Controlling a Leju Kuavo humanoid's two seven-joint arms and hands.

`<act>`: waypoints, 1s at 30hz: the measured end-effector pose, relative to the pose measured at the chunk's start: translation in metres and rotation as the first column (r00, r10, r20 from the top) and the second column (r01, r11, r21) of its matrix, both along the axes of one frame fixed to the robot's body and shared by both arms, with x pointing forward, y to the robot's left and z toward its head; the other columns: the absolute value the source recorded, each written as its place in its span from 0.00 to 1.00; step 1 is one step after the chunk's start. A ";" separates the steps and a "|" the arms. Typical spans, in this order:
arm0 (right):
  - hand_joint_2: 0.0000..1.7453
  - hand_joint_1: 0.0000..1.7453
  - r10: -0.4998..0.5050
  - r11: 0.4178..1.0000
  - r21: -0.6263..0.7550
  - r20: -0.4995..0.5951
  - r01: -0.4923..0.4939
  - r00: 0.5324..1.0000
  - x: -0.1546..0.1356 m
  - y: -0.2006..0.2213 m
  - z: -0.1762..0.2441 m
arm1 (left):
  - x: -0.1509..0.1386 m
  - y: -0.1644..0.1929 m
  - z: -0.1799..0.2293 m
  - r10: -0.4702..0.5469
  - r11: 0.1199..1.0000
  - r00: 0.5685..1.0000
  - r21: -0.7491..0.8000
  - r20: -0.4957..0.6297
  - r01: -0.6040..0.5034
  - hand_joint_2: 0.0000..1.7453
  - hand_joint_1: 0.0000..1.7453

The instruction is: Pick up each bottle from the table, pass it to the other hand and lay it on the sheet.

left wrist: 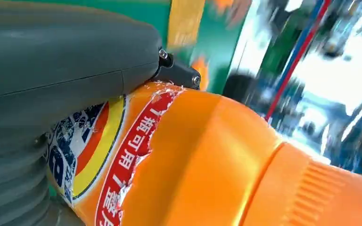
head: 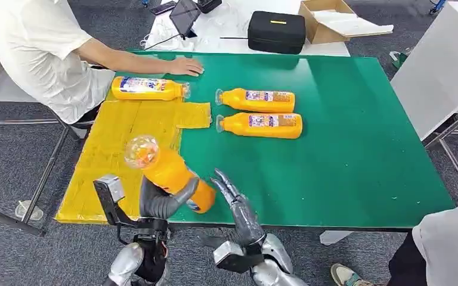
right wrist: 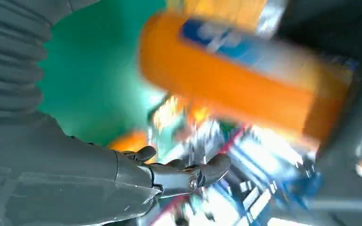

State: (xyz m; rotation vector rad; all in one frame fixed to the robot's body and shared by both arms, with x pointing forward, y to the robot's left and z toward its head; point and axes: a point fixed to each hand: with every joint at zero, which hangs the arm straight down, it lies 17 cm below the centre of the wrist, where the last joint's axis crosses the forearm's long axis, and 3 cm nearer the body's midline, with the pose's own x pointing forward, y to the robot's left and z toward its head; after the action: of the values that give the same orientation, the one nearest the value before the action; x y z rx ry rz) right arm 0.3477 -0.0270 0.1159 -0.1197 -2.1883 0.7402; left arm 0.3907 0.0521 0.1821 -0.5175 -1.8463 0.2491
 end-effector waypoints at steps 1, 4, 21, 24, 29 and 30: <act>0.00 0.00 -0.018 1.000 -0.014 0.021 0.019 1.000 0.001 -0.005 0.000 | 0.002 0.005 0.000 0.018 1.000 1.000 0.006 0.000 -0.018 1.00 1.00; 0.00 0.00 -0.059 0.996 -0.058 0.079 0.064 0.995 0.003 -0.018 0.001 | 0.007 0.021 0.002 0.095 0.993 0.995 0.061 0.023 -0.097 1.00 1.00; 0.00 0.00 -0.159 0.986 0.080 0.215 0.145 0.963 0.013 -0.047 0.074 | 0.063 0.024 -0.082 0.009 0.144 0.942 0.931 0.337 -0.334 1.00 1.00; 0.00 0.00 -0.161 0.984 0.113 0.190 0.141 0.968 0.015 -0.049 0.076 | 0.076 0.029 -0.123 -0.057 0.021 0.976 0.978 0.210 -0.209 1.00 1.00; 0.00 0.00 -0.148 0.980 0.151 0.148 0.126 0.978 0.017 -0.050 0.076 | 0.082 0.042 -0.166 -0.097 -0.094 0.994 0.994 0.055 -0.064 1.00 0.99; 0.00 0.00 -0.143 0.980 0.161 0.137 0.121 0.980 0.017 -0.050 0.076 | 0.083 0.046 -0.173 -0.102 -0.112 0.994 0.993 0.025 -0.037 1.00 0.92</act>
State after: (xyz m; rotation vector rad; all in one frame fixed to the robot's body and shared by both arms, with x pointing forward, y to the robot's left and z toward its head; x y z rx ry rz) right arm 0.3649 -0.0773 0.1918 -0.2474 -2.3435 0.5019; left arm 0.4738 0.0976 0.0089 0.6084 -1.5005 -1.3004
